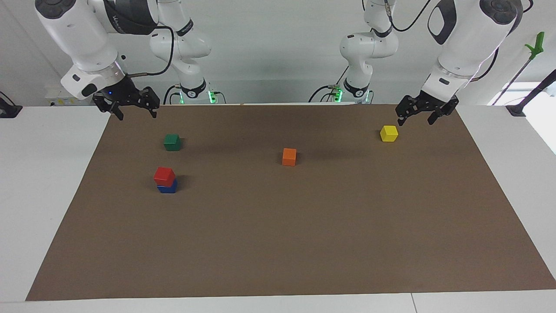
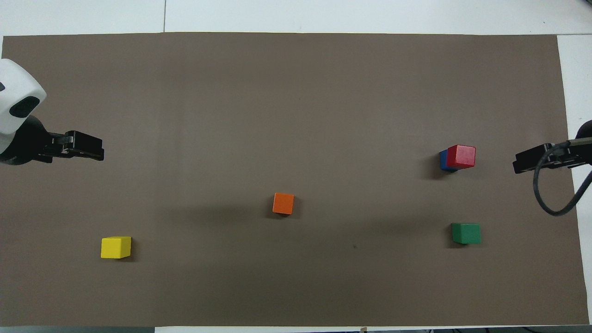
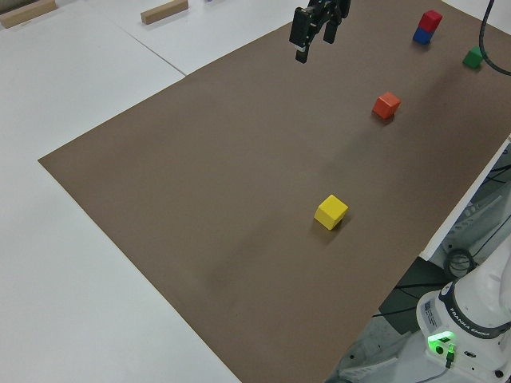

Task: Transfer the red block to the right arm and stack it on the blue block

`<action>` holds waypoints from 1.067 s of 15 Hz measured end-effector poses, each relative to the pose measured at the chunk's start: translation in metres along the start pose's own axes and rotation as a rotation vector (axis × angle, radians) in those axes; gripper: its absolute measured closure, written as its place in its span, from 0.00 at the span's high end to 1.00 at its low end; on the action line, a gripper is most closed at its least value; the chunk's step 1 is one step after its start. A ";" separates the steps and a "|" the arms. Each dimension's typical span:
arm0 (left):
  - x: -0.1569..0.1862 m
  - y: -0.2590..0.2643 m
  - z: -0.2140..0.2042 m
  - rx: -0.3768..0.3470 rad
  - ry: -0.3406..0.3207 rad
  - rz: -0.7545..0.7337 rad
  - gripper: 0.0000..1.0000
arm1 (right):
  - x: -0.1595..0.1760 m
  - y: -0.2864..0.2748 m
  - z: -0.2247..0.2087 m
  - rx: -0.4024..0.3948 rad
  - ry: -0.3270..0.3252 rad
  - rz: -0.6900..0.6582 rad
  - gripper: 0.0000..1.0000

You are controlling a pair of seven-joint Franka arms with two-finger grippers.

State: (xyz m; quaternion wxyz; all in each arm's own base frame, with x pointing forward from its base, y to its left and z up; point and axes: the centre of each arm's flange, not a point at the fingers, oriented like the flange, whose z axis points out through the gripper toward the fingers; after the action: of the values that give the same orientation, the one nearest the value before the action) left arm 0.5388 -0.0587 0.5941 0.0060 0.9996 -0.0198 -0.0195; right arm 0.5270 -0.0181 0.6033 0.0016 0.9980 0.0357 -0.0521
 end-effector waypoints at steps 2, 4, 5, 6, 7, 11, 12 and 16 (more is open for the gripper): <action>0.000 0.000 0.000 0.000 0.000 0.000 1.00 | 0.001 0.003 -0.010 -0.002 0.024 -0.004 1.00; 0.000 0.000 0.000 0.000 0.000 0.000 1.00 | 0.003 0.004 -0.013 -0.004 0.037 -0.006 1.00; 0.000 0.000 0.000 0.000 -0.001 0.000 1.00 | 0.006 0.004 -0.012 -0.007 0.048 -0.006 1.00; 0.000 0.000 0.000 0.000 -0.001 0.000 1.00 | 0.010 0.005 -0.012 -0.012 0.060 -0.006 1.00; 0.000 0.000 0.000 0.000 -0.001 0.000 1.00 | 0.013 0.005 -0.014 -0.016 0.066 -0.005 1.00; 0.000 0.000 0.000 0.000 -0.001 0.000 1.00 | 0.015 0.007 -0.018 -0.017 0.075 -0.004 1.00; 0.000 0.000 0.000 0.000 -0.001 0.000 1.00 | 0.015 0.007 -0.018 -0.017 0.076 -0.003 1.00; 0.000 0.000 0.000 0.000 -0.002 0.000 1.00 | 0.015 0.008 -0.018 -0.017 0.075 -0.002 1.00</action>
State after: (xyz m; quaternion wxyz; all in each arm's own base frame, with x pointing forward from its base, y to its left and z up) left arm 0.5386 -0.0587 0.5940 0.0060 0.9996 -0.0198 -0.0203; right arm 0.5445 -0.0246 0.6200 0.0085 0.9992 0.0373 -0.0141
